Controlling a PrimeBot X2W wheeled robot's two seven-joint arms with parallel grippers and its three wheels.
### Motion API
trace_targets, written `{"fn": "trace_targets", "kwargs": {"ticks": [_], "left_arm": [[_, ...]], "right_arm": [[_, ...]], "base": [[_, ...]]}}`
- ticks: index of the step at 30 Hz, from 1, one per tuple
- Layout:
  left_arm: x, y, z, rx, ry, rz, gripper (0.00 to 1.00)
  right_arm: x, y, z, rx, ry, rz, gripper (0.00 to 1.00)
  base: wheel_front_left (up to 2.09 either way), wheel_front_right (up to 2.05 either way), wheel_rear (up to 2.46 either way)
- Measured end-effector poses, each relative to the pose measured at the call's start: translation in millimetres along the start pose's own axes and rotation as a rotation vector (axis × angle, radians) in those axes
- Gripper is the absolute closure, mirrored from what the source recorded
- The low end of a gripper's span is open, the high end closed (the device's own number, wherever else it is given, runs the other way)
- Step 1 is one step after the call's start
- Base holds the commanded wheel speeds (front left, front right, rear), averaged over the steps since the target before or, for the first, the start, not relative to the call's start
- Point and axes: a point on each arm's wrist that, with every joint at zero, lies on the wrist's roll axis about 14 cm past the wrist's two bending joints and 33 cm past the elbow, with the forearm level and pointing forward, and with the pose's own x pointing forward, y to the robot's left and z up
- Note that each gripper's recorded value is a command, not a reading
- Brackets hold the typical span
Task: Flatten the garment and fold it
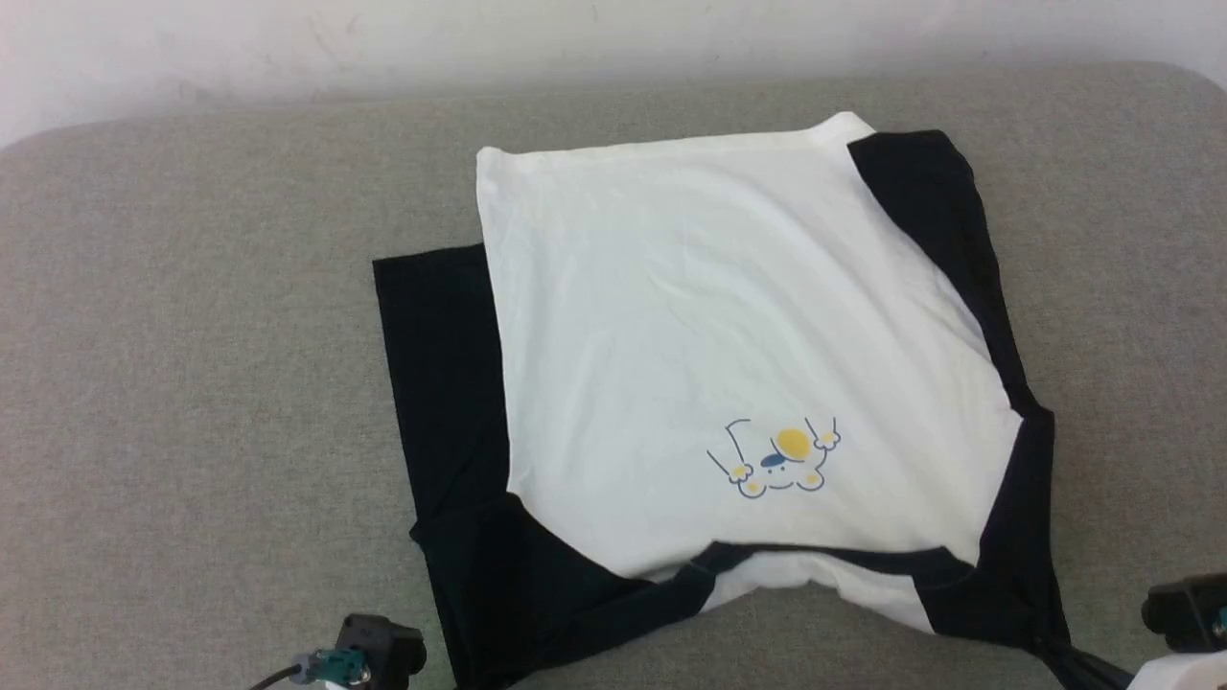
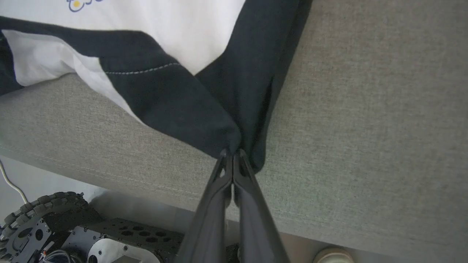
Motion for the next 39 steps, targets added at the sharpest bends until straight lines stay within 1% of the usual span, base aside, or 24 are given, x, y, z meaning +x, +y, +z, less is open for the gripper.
{"fn": "trace_targets", "kwargs": {"ticks": [4,8,11,16,20,25,26,27,28,29,30,31,35,39], "left_arm": [[-2,-1,-5,-0.028,-0.009,0.008,1.00],[1,0,1,-0.046,-0.059,0.018,1.00],[6,2,0,-0.044,-0.068,0.025,1.00],[14,11,-12,0.018,0.001,0.034,1.00],[20,14,-12,0.019,0.000,0.036,1.00],[24,17,-9,0.025,-0.041,0.045,1.00],[25,16,-8,0.023,-0.051,0.046,1.00],[26,16,-7,0.021,-0.062,0.047,1.00],[26,16,-5,0.016,-0.077,0.049,0.79],[26,15,-3,0.013,-0.088,0.049,0.55],[26,15,-2,0.012,-0.095,0.050,0.04],[26,15,1,0.010,-0.109,0.054,0.00],[19,15,23,-0.011,-0.197,0.071,0.00],[2,3,39,-0.113,-0.281,0.056,0.00]], "right_arm": [[0,0,-9,0.006,0.022,-0.002,1.00],[5,4,-11,0.024,0.010,0.002,1.00],[10,6,-13,0.021,0.008,0.007,1.00],[18,9,-20,-0.001,0.035,0.016,1.00],[24,8,-19,0.004,0.020,0.012,1.00],[28,8,-18,0.013,-0.009,0.007,1.00],[29,8,-17,0.008,-0.020,0.004,0.69],[30,8,-15,0.009,-0.033,0.002,0.00],[30,9,-16,0.014,-0.038,0.001,0.00],[30,9,-16,0.017,-0.041,0.002,0.00],[30,10,-14,0.021,-0.052,0.004,0.00],[31,13,-11,0.024,-0.064,0.010,0.00],[26,10,14,0.052,-0.150,0.009,0.00],[11,14,40,0.090,-0.250,0.031,0.00]], "base": [[0.00,0.00,0.00],[0.00,0.00,0.00],[0.00,0.00,0.00],[0.00,0.00,0.00],[0.00,0.00,0.00],[0.00,0.00,0.00],[0.00,0.00,0.00],[0.00,0.00,0.00],[0.00,0.00,0.00],[0.00,0.00,0.00],[0.00,0.00,0.00],[0.00,0.00,0.00],[0.00,0.00,0.00],[0.00,0.00,0.00]]}}
